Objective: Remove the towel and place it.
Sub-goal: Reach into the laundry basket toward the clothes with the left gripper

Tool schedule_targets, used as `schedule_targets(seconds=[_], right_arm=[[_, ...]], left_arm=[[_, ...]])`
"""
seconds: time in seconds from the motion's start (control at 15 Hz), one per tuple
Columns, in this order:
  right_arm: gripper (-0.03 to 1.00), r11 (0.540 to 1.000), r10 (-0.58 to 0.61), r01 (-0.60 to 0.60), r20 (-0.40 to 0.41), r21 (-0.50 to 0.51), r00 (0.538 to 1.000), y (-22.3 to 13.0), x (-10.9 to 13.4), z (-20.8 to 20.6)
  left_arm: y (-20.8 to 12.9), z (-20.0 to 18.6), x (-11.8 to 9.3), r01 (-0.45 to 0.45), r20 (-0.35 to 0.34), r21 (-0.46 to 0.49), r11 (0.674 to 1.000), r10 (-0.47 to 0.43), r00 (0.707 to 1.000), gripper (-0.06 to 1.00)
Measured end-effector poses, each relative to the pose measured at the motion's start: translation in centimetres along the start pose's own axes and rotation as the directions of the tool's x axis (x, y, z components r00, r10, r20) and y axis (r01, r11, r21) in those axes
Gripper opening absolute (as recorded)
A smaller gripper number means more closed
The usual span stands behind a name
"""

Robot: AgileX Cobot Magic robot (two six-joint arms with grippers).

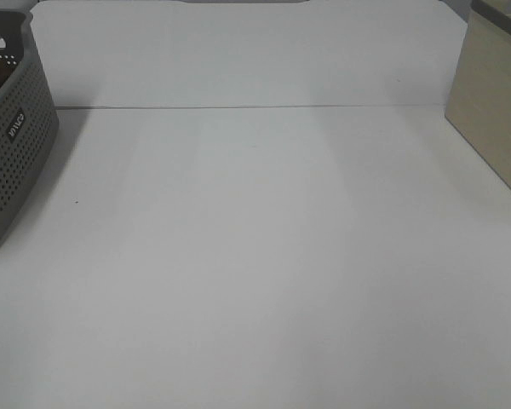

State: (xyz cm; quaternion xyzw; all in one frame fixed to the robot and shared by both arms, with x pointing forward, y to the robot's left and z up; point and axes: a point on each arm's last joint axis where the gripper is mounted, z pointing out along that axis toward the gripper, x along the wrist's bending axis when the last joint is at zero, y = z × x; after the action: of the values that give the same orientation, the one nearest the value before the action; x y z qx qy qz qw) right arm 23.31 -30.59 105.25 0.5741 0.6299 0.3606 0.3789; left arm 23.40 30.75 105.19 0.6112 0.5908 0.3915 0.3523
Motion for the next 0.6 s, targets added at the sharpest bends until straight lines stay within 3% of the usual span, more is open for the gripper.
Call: schedule_targets(seconds=[0.6], right_arm=[[0.62,1.0,0.0,0.0,0.0,0.0,1.0,0.0,0.0,0.0]], left_arm=[[0.0,0.0,0.0,0.008,0.0,0.0,1.0,-0.008,1.0,0.99]])
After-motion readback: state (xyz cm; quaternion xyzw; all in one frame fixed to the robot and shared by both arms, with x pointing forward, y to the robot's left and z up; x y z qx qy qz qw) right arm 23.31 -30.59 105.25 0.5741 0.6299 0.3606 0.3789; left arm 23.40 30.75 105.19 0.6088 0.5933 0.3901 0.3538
